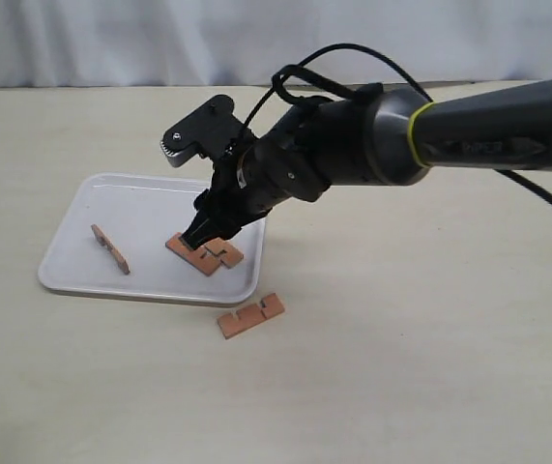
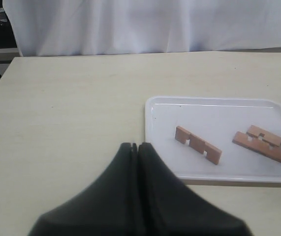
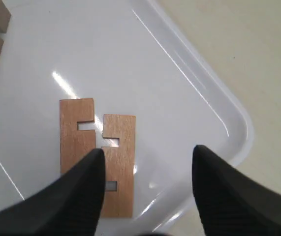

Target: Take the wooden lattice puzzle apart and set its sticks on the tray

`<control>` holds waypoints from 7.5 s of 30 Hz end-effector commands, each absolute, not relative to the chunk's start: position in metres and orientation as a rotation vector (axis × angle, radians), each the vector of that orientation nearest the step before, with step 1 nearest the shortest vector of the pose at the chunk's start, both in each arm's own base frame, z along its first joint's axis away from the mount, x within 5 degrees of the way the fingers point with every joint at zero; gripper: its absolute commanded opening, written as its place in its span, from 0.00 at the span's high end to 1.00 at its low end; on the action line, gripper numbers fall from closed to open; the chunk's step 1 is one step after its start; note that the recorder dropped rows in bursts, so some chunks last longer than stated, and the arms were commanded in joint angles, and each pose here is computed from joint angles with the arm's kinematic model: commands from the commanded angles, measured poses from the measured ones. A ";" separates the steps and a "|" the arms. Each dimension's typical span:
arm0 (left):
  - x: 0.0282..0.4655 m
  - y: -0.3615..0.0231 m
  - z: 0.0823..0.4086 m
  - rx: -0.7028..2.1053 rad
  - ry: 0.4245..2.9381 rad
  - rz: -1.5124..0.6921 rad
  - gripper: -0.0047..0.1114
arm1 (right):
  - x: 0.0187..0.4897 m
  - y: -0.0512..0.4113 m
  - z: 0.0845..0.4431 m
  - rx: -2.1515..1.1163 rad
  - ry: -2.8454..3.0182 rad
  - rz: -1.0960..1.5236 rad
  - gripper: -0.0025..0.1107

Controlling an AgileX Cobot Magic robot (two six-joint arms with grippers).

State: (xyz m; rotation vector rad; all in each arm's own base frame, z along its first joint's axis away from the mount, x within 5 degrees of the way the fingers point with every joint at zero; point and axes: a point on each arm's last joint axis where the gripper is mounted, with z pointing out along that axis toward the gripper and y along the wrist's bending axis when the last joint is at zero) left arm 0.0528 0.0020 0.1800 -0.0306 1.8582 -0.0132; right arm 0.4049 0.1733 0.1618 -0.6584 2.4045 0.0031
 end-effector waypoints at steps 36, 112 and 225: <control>0.053 0.001 0.181 -0.021 1.841 -0.021 0.96 | 0.354 0.196 0.128 -0.463 2.920 -0.094 0.16; 0.053 0.001 0.181 -0.021 1.841 -0.021 0.96 | 0.337 0.209 0.141 -2.233 2.064 0.069 0.49; 0.053 0.001 0.181 -0.021 1.841 -0.021 0.96 | 0.301 -0.019 0.243 -0.154 2.903 0.032 0.94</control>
